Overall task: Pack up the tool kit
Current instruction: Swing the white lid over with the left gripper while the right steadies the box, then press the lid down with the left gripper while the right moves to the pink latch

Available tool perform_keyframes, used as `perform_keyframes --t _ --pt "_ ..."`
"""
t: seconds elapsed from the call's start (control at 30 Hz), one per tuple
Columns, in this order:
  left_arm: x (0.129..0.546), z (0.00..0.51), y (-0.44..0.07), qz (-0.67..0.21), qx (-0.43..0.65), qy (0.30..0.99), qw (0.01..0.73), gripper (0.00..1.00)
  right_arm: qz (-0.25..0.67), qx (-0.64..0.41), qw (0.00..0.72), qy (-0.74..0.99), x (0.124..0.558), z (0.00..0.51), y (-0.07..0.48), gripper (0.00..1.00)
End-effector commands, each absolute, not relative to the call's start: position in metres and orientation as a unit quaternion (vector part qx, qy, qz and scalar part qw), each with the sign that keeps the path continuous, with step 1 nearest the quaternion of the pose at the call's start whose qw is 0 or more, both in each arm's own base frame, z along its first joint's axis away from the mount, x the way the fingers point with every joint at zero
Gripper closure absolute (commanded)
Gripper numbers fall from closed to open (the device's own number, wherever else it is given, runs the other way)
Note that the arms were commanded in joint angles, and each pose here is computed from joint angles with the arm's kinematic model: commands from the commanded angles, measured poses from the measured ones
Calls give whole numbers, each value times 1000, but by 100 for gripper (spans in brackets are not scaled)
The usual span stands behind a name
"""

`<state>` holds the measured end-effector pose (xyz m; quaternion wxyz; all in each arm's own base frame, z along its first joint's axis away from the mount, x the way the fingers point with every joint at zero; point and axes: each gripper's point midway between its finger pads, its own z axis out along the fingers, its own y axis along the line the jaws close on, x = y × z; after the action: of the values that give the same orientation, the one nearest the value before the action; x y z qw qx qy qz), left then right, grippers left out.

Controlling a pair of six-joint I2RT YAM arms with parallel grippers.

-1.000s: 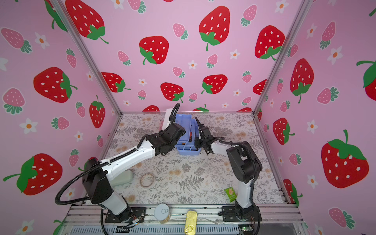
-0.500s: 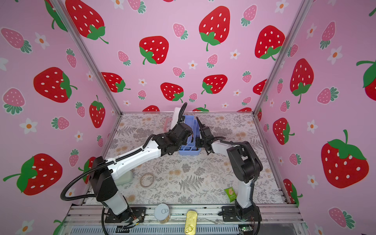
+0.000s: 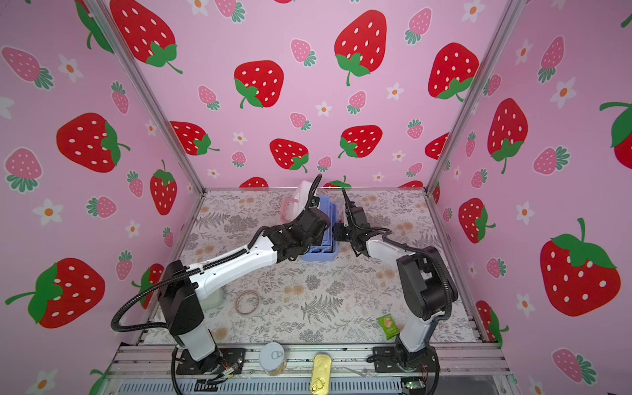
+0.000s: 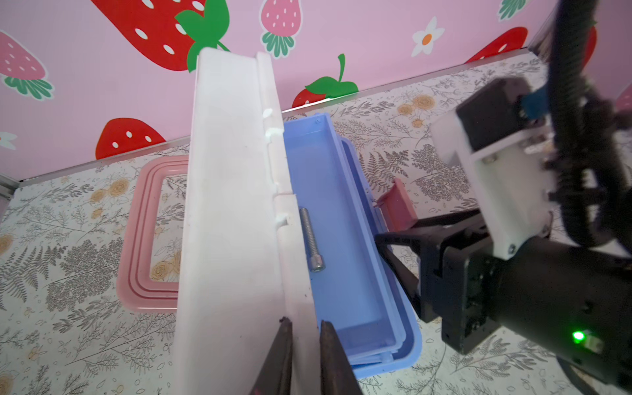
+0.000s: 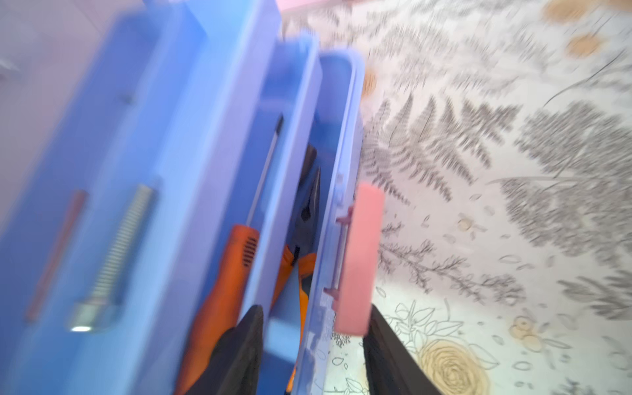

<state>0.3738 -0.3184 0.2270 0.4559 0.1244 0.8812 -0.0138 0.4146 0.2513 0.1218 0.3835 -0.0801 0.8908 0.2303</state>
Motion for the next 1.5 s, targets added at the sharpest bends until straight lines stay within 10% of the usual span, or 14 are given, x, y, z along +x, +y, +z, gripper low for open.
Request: perform_keyframes --t 0.0,0.47,0.7,1.47 --pt "375 229 -330 -28 127 883 450 81 248 -64 399 880 411 139 243 49" --pt "368 236 -365 -81 146 882 441 74 269 25 377 886 406 104 181 49" --pt "365 274 -372 -122 153 861 470 63 336 40 325 883 390 68 196 77" --pt "411 210 -287 -72 59 895 437 39 418 149 238 864 389 -2 255 66"
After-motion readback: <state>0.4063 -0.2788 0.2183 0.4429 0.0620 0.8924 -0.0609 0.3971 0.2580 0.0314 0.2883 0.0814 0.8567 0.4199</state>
